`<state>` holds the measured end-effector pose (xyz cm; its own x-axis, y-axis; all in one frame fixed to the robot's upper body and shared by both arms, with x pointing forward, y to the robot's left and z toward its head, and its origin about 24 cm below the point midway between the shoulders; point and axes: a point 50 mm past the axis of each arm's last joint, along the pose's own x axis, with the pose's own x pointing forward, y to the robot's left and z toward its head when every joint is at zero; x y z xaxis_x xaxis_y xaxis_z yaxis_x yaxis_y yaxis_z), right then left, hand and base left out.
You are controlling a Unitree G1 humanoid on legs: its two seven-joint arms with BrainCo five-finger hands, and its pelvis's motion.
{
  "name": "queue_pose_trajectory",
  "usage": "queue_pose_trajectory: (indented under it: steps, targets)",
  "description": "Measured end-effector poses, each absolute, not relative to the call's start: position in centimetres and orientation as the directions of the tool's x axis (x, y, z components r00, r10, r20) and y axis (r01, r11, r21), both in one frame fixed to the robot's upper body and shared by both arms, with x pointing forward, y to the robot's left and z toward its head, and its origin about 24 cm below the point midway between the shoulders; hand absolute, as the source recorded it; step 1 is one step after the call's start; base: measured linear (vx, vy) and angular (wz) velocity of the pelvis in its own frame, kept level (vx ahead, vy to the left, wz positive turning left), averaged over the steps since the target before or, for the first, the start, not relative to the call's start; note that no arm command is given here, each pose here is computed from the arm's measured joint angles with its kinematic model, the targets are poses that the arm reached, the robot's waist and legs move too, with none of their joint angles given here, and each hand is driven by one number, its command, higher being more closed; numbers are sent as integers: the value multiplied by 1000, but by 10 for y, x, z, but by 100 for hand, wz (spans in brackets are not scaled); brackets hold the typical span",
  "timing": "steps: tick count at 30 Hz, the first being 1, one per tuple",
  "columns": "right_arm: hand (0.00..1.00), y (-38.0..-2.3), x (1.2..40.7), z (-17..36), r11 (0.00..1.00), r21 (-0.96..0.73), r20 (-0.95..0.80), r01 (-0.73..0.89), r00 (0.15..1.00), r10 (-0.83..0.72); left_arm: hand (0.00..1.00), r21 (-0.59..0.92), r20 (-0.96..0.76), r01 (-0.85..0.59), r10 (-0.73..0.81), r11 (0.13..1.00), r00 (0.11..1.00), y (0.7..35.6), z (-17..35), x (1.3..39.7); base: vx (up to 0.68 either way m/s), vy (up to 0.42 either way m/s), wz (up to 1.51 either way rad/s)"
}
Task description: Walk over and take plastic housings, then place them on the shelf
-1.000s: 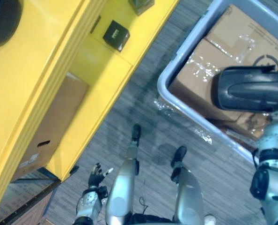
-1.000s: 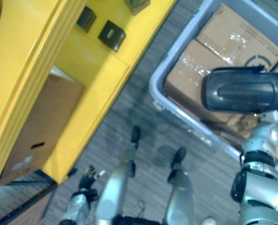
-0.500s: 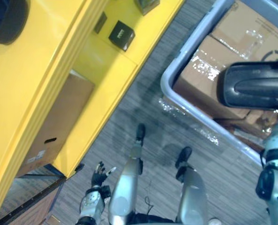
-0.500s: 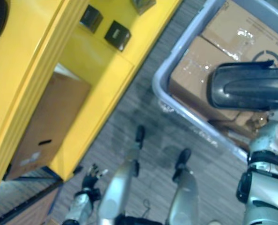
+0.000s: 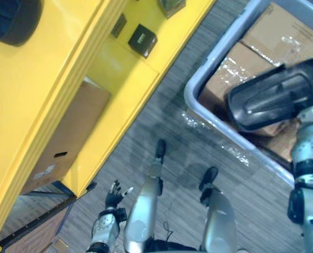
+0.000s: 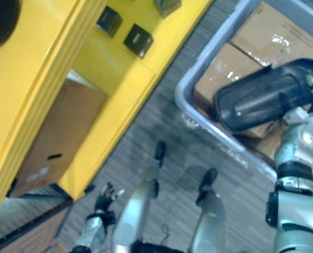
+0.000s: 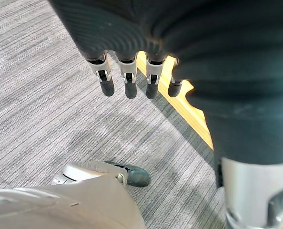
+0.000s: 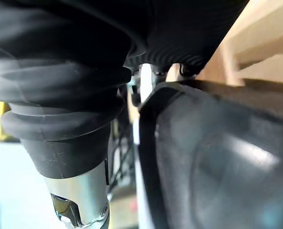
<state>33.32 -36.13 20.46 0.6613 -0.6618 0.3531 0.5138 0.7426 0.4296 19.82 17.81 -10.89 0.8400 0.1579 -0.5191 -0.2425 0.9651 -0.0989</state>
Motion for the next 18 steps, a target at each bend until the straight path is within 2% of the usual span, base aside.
queue_pose_trajectory:
  steps: [6,12,18]
  targets:
    - [0,-356,338,213,742,429,358,516,656,-664,0,-99,-520,-242,158,965,840,178,-109,198,13,-48,0]
    - [0,-357,337,217,691,461,331,556,615,-716,0,-99,-521,-243,158,965,839,178,-109,197,-3,-47,-1]
    - [0,-360,334,221,621,447,331,644,526,-784,0,-94,-532,-250,164,964,831,179,-112,192,8,-35,-1]
